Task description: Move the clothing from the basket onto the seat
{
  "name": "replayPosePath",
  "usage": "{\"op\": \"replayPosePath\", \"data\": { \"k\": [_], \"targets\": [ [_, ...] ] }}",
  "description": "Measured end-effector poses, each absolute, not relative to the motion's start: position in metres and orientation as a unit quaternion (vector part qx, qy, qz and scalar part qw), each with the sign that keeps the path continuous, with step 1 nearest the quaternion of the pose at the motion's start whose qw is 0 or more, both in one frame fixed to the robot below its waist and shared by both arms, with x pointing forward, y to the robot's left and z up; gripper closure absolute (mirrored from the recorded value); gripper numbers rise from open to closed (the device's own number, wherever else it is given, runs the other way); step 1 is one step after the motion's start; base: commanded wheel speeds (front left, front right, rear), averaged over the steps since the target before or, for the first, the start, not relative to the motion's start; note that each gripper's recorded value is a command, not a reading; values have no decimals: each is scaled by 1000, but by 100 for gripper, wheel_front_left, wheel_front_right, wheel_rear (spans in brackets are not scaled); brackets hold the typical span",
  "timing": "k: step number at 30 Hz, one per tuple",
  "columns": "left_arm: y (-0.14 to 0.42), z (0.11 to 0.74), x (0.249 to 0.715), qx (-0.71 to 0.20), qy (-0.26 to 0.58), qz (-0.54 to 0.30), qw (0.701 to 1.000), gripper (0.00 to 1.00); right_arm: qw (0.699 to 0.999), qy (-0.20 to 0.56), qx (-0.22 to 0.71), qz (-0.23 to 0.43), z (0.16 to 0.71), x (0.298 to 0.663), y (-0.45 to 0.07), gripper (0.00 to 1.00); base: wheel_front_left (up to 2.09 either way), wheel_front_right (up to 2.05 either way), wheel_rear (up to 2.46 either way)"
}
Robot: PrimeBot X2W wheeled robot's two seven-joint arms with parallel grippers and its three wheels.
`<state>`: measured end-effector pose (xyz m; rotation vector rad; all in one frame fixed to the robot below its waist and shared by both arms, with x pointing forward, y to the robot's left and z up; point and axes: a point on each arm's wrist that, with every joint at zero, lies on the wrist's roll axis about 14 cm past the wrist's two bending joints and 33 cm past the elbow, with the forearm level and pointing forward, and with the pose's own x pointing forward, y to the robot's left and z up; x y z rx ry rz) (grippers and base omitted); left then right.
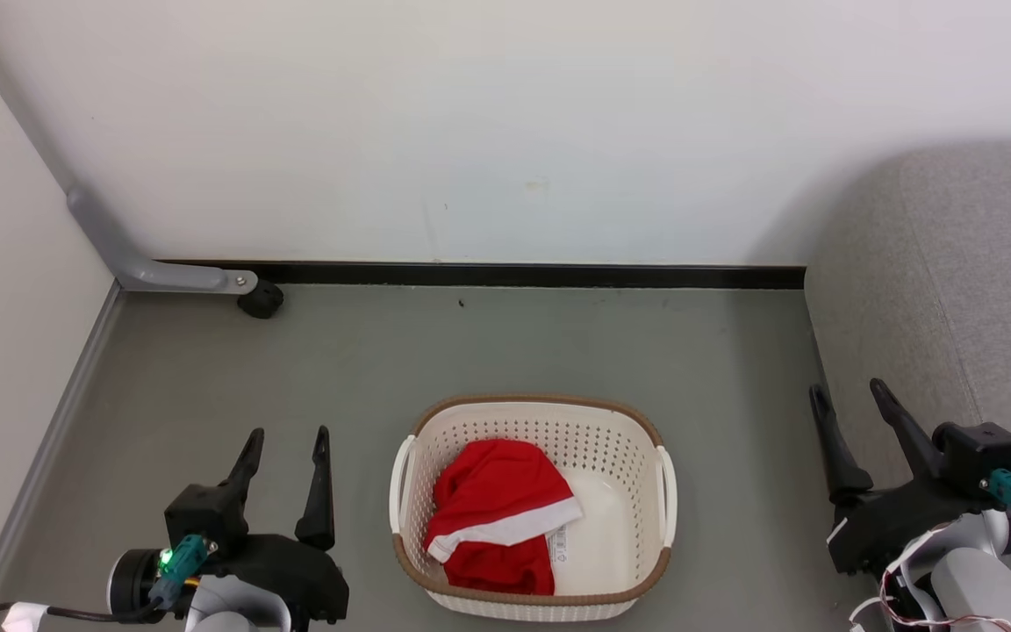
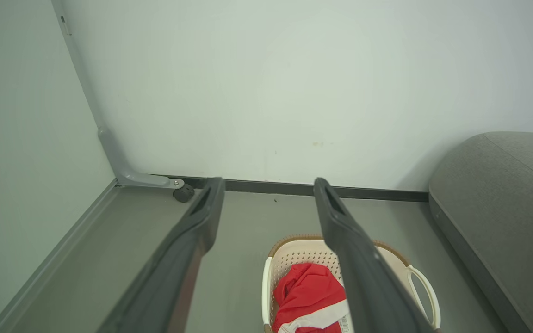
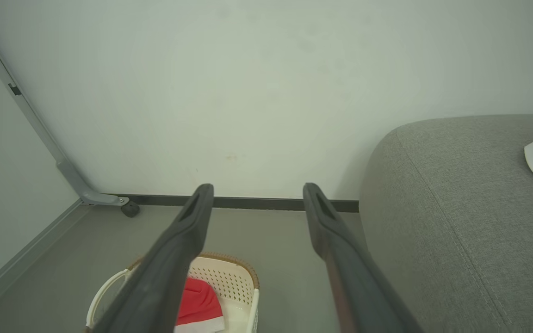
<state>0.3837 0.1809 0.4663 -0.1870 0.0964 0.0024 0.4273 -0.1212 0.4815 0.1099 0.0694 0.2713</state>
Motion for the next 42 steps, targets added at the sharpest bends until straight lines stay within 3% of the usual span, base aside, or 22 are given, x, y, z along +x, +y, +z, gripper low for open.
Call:
{"op": "replayPosePath", "data": {
  "k": [23,42],
  "targets": [
    [174,469,380,-92,37,0,995,0,991,8,55,124,495,423,-126,0,0,0,0],
    [126,425,396,-110,102,-56,987,0,990,-16,42,133,498,460,-127,0,0,0,0]
  ]
}}
